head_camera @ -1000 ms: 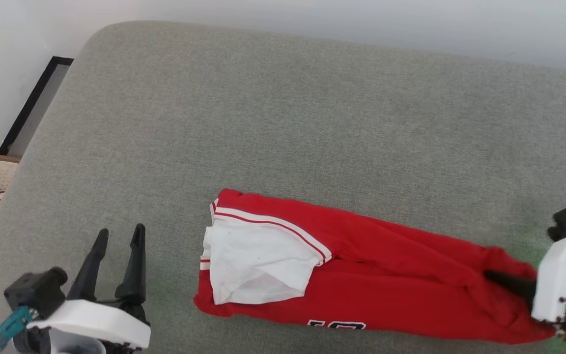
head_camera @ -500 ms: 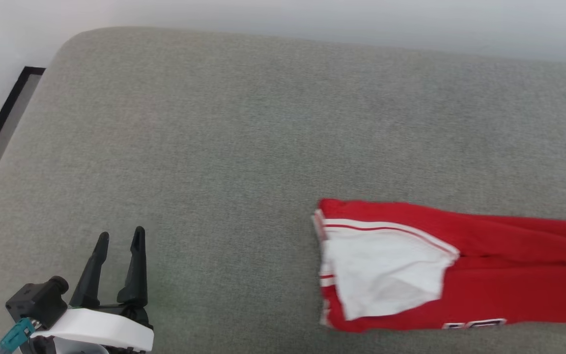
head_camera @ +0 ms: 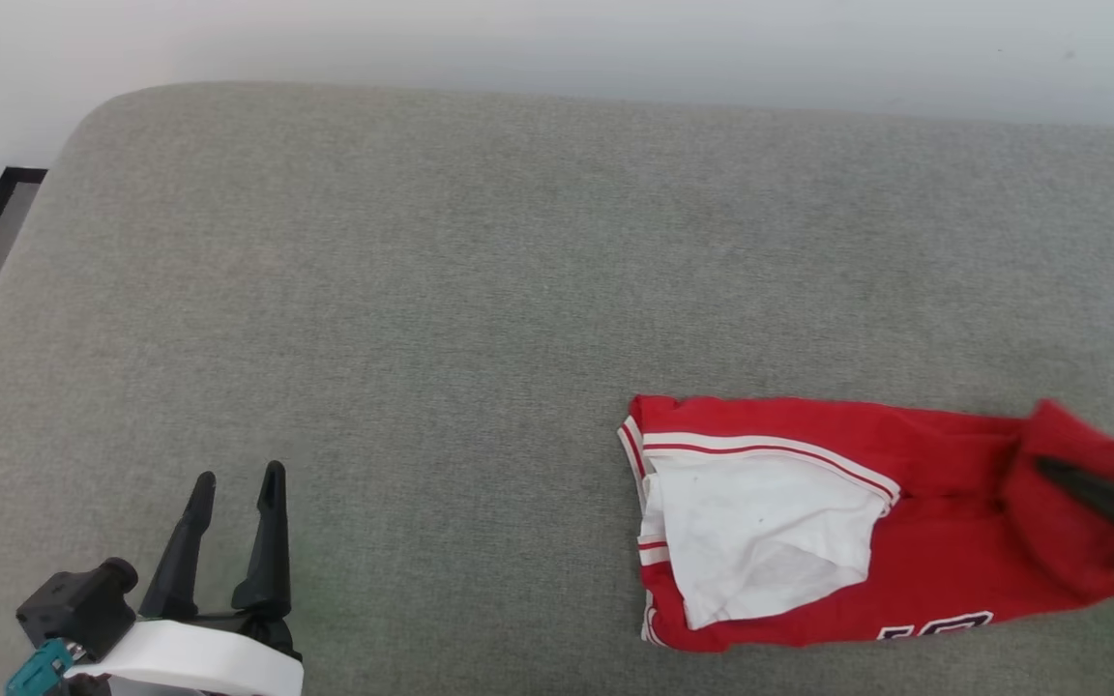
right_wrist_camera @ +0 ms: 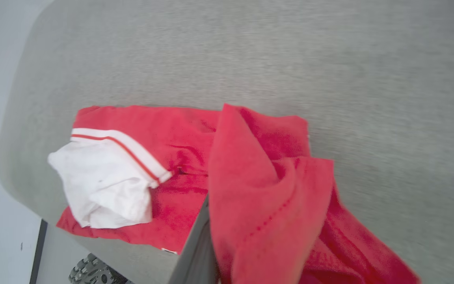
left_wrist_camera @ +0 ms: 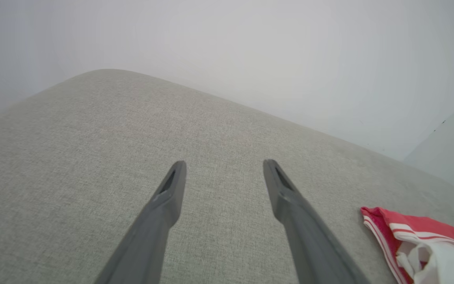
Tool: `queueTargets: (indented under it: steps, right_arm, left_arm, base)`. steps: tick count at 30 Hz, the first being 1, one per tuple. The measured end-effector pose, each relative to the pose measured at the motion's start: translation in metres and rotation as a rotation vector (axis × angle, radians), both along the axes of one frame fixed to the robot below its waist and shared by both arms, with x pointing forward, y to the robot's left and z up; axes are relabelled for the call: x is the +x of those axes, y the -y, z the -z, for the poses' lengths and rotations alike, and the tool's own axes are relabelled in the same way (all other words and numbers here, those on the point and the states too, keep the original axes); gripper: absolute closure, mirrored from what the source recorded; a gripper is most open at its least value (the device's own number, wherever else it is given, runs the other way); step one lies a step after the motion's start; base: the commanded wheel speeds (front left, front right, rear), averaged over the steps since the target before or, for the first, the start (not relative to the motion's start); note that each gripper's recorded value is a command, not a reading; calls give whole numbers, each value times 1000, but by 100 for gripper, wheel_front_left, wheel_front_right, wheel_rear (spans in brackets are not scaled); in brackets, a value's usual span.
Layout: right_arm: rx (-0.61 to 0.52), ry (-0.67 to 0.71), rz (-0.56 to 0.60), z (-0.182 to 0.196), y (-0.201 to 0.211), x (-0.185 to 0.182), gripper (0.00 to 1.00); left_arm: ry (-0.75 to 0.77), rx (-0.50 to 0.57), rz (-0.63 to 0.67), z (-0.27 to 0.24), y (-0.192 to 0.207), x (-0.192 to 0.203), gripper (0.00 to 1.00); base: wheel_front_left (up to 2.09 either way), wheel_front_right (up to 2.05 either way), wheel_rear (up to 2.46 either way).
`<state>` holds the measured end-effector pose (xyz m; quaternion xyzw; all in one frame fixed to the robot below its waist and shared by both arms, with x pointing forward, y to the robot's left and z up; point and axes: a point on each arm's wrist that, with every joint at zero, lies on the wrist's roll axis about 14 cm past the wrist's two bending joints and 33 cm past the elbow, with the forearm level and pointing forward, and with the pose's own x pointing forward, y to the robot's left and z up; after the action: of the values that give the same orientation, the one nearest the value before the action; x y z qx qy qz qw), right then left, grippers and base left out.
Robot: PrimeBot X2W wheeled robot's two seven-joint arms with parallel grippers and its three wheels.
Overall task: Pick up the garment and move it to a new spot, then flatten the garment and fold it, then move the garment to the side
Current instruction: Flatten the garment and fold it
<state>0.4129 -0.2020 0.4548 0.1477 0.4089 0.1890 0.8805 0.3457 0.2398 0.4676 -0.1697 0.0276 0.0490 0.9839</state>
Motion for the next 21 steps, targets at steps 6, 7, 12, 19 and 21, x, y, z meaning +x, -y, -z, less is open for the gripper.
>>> queueTargets:
  steps: [6, 7, 12, 19, 21]
  right_arm:
    - [58, 37, -207, -5, -81, -11, 100]
    - [76, 38, -235, -6, -95, -11, 100]
    - [107, 33, -359, -2, -150, -12, 100]
    - [86, 18, -446, 14, -189, -11, 39]
    - [94, 35, -452, 9, -194, -9, 0]
  left_arm:
    - [3, -6, -5, 0, 0, -5, 0]
    - [3, -8, -8, 0, 0, -6, 0]
    - [1, -15, -30, 0, -5, -13, 0]
    - [-1, -29, -72, 1, -14, -23, 0]
    - [-1, -30, -80, 1, -16, -25, 0]
  base:
    - [0, 0, 0]
    - [0, 0, 0]
    - [0, 0, 0]
    - [0, 0, 0]
    - [0, 0, 0]
